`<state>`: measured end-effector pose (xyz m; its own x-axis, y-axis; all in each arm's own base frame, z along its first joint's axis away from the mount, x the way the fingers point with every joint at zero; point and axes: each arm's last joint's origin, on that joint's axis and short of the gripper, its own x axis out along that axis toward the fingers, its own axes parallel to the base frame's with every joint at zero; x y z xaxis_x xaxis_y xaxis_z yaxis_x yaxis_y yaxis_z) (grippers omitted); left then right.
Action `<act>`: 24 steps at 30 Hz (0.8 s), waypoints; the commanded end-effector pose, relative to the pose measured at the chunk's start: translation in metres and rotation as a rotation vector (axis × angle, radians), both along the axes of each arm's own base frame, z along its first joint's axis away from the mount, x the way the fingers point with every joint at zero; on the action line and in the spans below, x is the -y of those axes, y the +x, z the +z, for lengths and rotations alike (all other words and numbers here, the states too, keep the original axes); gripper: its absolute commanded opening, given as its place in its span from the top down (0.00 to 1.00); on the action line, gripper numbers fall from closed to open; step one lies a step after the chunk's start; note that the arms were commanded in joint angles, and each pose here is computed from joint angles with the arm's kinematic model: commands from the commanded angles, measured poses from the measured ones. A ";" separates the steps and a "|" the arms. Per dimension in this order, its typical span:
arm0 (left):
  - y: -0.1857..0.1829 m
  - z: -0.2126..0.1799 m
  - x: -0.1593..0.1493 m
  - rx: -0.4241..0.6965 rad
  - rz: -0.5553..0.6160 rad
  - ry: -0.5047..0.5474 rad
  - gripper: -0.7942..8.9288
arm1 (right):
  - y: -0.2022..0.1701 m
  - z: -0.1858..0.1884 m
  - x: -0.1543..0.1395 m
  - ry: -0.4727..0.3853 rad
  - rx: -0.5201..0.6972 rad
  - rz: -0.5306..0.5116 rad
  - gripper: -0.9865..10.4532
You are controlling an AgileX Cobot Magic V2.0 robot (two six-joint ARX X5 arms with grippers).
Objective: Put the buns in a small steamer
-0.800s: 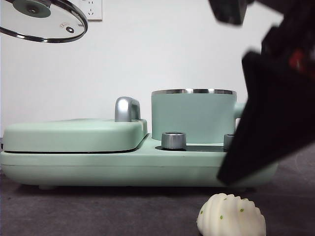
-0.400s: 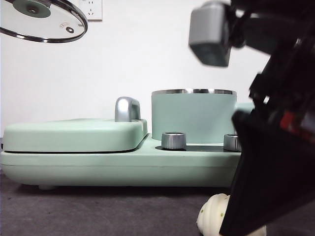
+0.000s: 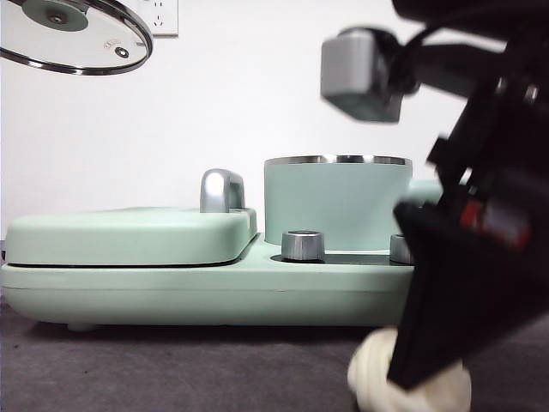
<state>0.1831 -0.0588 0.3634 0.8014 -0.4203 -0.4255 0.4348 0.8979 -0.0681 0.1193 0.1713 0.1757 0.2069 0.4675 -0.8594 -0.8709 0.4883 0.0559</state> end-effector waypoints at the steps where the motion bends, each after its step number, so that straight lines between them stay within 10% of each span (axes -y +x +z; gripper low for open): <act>1: 0.001 0.008 0.001 0.039 -0.001 -0.011 0.91 | 0.001 0.035 -0.004 0.090 0.004 -0.071 0.72; 11: 0.001 0.008 0.001 0.039 -0.001 -0.012 0.91 | 0.033 0.159 0.015 0.254 0.039 -0.337 0.72; 24: 0.001 0.008 0.001 0.039 -0.001 -0.012 0.91 | 0.148 0.153 -0.001 0.117 0.081 -0.427 0.72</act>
